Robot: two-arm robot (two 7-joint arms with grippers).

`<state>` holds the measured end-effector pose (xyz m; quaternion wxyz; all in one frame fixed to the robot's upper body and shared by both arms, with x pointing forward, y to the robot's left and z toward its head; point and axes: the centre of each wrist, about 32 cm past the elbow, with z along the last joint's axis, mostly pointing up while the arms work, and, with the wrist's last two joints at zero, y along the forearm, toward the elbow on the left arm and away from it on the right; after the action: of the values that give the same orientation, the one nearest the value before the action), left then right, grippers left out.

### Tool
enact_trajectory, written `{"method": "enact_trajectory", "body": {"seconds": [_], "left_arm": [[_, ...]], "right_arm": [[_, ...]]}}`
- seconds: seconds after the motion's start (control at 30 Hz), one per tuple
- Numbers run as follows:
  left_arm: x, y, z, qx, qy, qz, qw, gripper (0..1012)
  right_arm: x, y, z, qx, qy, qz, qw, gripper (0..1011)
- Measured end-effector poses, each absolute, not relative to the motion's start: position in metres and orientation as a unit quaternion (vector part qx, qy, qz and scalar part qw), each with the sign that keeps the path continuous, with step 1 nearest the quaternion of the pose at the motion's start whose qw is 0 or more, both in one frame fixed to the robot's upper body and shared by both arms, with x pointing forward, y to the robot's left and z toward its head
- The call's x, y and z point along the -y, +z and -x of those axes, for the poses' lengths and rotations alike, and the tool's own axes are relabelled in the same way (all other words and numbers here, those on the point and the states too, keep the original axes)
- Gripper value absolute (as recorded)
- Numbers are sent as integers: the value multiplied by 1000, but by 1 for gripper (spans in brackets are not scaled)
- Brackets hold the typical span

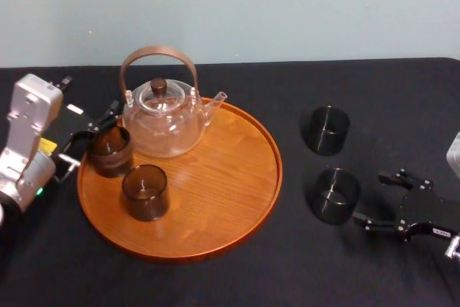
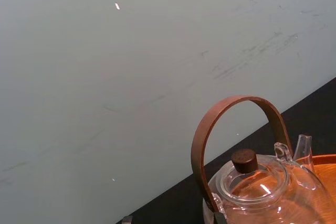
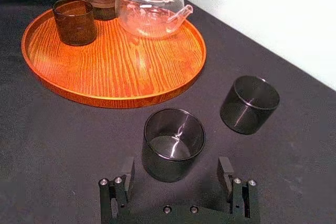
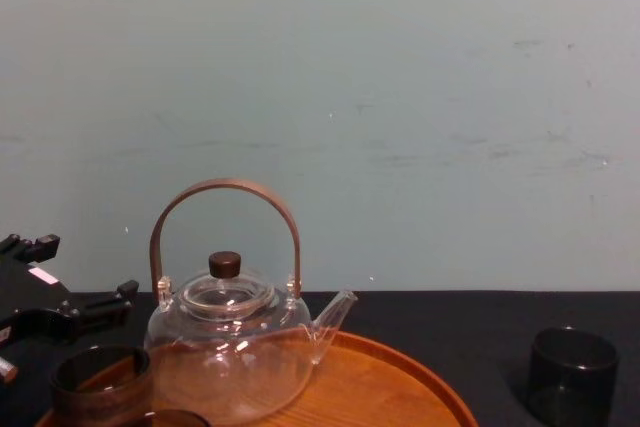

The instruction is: Pick up the glass from the table and place it on the tray.

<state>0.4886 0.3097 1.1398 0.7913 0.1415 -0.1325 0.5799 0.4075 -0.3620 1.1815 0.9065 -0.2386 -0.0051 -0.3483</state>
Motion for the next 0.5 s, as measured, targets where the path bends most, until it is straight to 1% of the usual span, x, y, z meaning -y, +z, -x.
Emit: {"method": "enact_trajectory", "body": {"seconds": [0.5], "left_arm": [[-310,1140,-489,132,580,-141,791,1001]], "right_arm": [[350,1175,-422,-25,-350,240,905,1003]]}}
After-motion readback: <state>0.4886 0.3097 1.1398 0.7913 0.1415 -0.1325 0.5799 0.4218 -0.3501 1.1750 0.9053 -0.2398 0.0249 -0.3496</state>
